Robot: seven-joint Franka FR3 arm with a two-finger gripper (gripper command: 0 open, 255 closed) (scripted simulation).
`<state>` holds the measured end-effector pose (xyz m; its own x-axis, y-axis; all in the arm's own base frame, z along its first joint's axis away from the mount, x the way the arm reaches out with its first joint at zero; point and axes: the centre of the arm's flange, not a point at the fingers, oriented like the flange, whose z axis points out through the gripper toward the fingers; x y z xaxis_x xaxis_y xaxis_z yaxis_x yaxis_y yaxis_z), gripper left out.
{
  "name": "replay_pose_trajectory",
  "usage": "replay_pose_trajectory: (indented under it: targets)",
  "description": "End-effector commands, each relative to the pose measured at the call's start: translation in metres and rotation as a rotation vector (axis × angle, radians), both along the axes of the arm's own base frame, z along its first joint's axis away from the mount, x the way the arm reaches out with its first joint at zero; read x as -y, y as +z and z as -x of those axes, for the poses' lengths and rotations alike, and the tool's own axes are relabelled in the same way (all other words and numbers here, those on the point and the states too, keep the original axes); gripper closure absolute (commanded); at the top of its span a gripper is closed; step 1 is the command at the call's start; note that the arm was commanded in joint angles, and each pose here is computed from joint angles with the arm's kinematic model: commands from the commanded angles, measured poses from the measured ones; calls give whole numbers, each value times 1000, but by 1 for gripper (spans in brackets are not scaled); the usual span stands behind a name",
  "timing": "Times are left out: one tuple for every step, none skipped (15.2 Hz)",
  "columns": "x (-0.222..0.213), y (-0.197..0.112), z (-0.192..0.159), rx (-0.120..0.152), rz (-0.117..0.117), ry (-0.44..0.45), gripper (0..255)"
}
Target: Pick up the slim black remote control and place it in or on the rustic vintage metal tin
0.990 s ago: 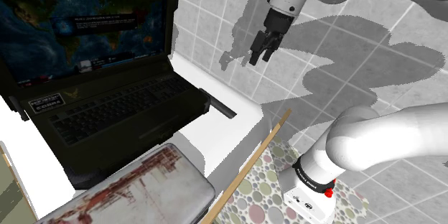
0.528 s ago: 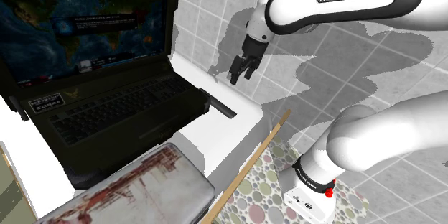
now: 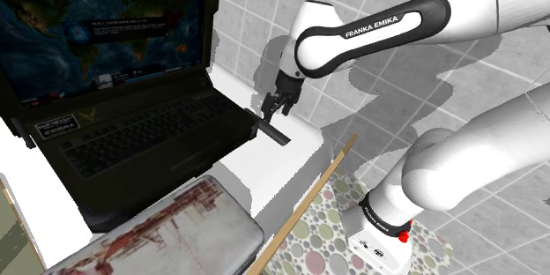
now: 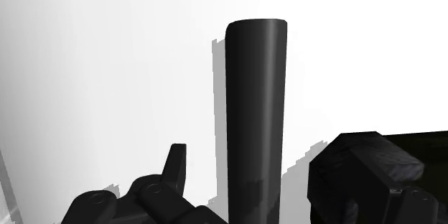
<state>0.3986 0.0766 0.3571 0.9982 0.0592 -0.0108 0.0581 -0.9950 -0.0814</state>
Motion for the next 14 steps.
replay_pose_trajectory:
  targets:
    - [-3,-13,-2,1,0,0,0]
    - [-4,-18,-2,1,0,0,0]
    - [-4,-24,-2,1,0,0,0]
    - [-5,-29,-2,1,0,0,0]
    - [-5,-34,-2,1,0,0,0]
    - [-6,-42,-2,1,0,0,0]
    - [-6,-42,-2,1,0,0,0]
    - [-6,-42,-2,1,0,0,0]
    - [-6,-42,-2,1,0,0,0]
    - [-6,-42,-2,1,0,0,0]
    - [-6,-42,-2,1,0,0,0]
    - [-6,-42,-2,1,0,0,0]
    - [-6,-42,-2,1,0,0,0]
    - [-6,-42,-2,1,0,0,0]
